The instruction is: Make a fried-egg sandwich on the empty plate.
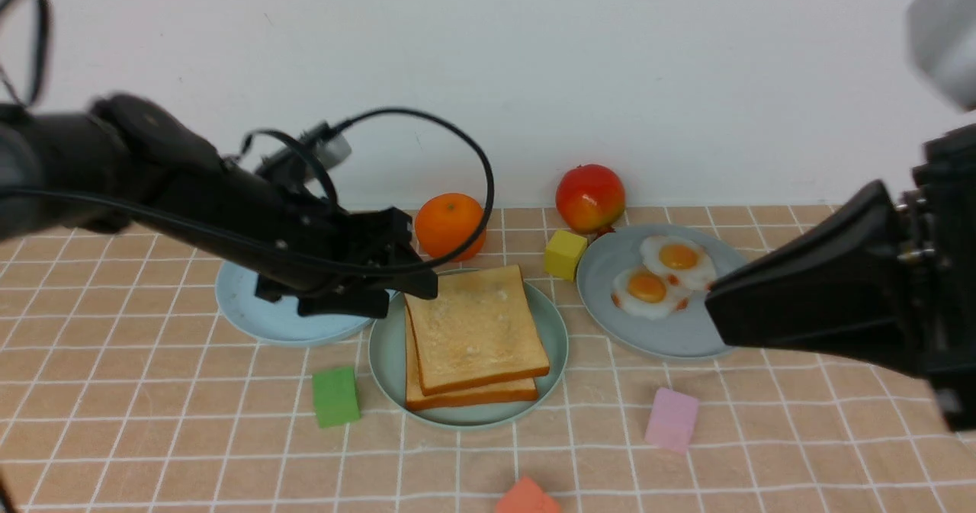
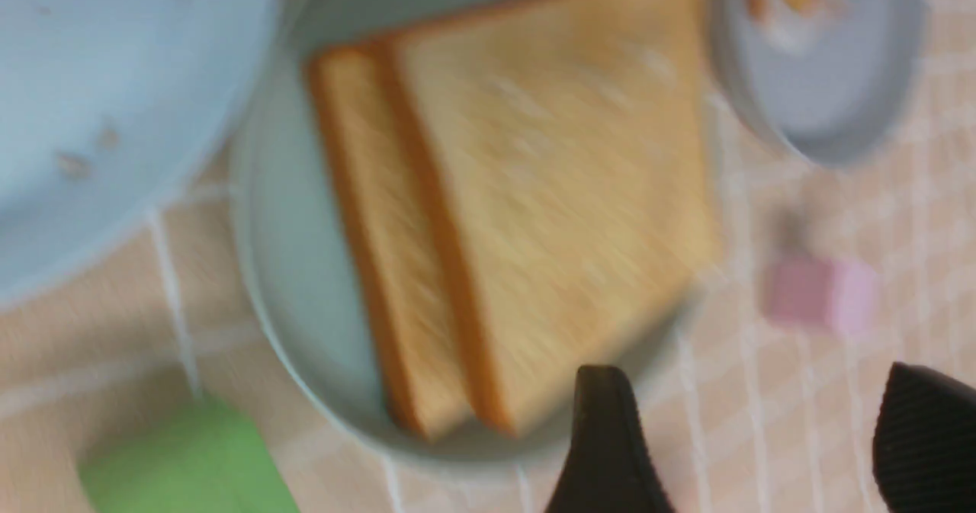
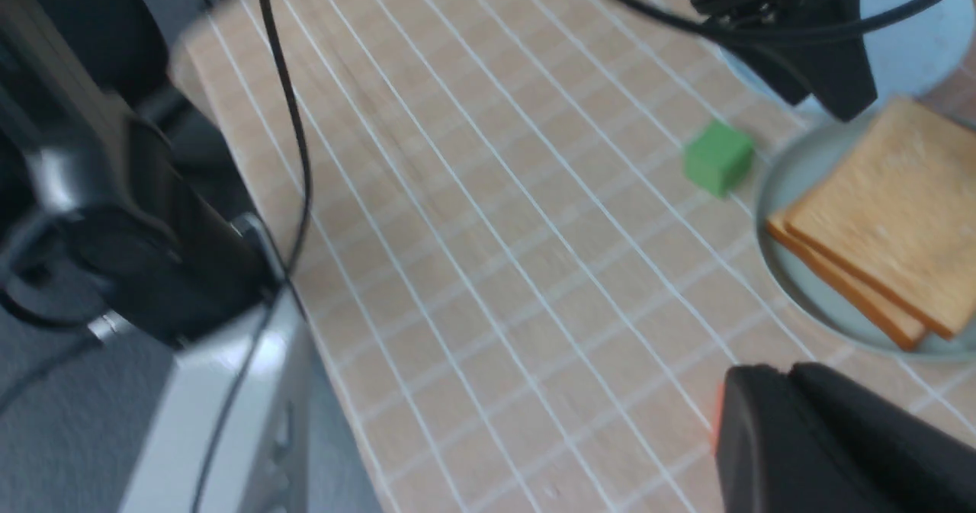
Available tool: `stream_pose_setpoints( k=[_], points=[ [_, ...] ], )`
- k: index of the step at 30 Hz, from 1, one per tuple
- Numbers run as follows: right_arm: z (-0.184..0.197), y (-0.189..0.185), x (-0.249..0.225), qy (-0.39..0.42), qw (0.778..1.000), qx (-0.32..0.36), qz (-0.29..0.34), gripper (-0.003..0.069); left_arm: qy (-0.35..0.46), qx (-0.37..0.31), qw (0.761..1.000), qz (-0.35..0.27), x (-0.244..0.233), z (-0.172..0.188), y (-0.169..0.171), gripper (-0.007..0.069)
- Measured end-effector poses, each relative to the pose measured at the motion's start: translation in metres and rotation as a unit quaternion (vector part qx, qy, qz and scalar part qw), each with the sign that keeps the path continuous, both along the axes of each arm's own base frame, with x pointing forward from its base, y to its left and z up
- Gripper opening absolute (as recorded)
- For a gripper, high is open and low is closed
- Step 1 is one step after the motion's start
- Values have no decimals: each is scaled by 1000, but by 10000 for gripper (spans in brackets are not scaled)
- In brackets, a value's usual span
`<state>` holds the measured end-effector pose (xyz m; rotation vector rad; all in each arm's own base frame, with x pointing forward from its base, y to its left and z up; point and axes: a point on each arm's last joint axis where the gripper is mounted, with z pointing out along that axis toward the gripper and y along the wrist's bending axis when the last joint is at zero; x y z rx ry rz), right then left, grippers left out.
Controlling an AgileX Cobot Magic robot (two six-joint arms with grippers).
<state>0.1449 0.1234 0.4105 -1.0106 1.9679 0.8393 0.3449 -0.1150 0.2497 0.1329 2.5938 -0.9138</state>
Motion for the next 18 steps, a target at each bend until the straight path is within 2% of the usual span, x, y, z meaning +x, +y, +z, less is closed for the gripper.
stream_pose_setpoints(
  k=[3,4,6,7,8,10,11,13,18],
  points=[
    [-5,-10,-18,-22,999,17,-21,65,-18,17,999,-40,-32,41,5,421],
    [-6,-11,-19,-25,999,16,-24,66,-22,18,999,-40,-33,44,6,417],
    [-18,-22,-32,-58,996,20,-59,68,-41,30,997,-50,-70,78,14,364],
    [-22,-24,-35,-61,996,20,-62,69,-37,31,997,-52,-70,77,14,358],
    [-31,-32,-44,-87,992,25,-86,70,-57,36,996,-52,-100,96,20,303],
    [-49,-42,-54,-109,986,36,-118,72,-86,36,994,-48,-137,115,28,232],
    [-52,-42,-56,-108,986,36,-118,72,-90,35,994,-47,-140,116,29,225],
    [-68,-51,-66,-130,979,56,-148,76,-136,25,990,-35,-187,134,38,145],
    [-99,-63,-82,-149,968,87,-184,80,-210,2,978,12,-280,140,58,-13]
  ],
)
